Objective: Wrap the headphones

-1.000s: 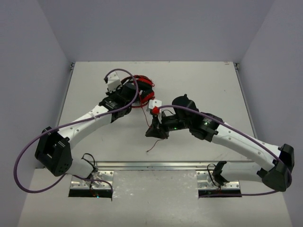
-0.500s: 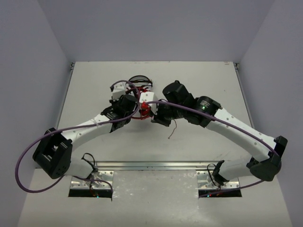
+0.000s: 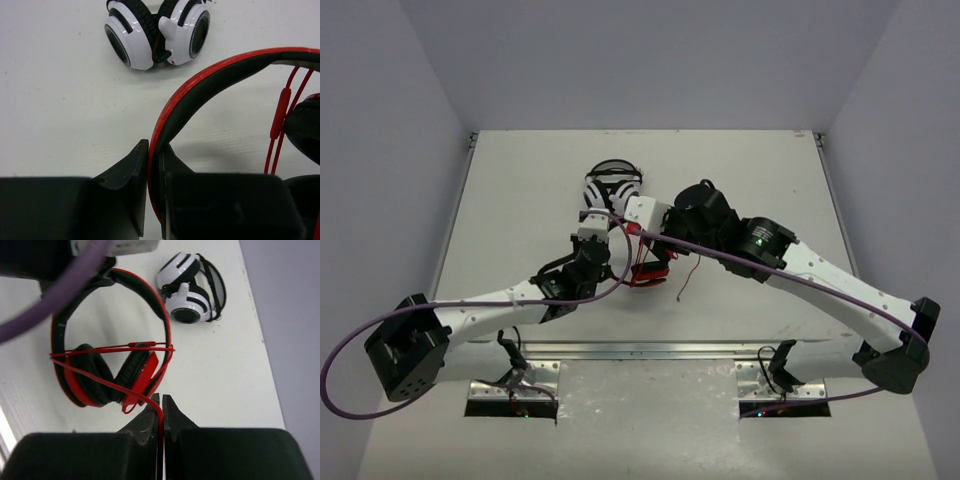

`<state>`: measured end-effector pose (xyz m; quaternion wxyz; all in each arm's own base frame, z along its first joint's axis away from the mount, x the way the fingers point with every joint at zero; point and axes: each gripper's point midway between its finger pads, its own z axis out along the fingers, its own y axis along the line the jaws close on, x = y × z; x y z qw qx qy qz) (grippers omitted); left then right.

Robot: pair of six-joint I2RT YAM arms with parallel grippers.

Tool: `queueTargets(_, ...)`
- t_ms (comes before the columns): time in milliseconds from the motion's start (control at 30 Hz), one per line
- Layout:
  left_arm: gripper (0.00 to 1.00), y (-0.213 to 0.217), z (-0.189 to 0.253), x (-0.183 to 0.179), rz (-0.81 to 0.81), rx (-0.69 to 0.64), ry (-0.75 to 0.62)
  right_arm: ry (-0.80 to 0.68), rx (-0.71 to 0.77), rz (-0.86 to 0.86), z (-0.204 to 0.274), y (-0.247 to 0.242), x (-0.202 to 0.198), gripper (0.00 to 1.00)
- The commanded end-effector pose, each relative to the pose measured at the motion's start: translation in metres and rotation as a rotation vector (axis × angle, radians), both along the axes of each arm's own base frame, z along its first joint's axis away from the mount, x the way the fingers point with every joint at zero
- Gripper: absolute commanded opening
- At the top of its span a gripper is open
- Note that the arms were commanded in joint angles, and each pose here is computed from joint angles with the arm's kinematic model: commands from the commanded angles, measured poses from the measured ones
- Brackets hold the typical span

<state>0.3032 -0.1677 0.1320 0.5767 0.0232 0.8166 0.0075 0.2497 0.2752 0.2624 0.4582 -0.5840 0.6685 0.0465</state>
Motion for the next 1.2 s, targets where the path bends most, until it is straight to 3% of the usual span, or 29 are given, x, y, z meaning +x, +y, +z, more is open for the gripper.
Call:
queueTargets(0,0.00,-0.015,0.034,0.000,-0.092,-0.088,-0.142,-0.302,0.145,-0.134,0.072,-0.014,0.034,0.01)
queueTargets(233,0.01,-0.025,0.035,-0.017,-0.247,-0.084,-0.173,-0.391,0.020,-0.241,0.090,-0.042,0.066,0.01)
queueTargets(467,0.00,-0.057,0.057,-0.039,-0.475,-0.164,-0.196,-0.270,0.056,-0.208,0.062,-0.045,0.070,0.01)
queueTargets(800,0.01,-0.068,0.105,-0.058,-0.542,-0.282,-0.210,-0.109,0.121,-0.213,0.010,-0.044,0.071,0.01)
queueTargets(1167,0.00,-0.047,0.177,-0.074,-0.484,-0.454,-0.261,-0.009,0.306,-0.251,-0.002,-0.055,0.068,0.04)
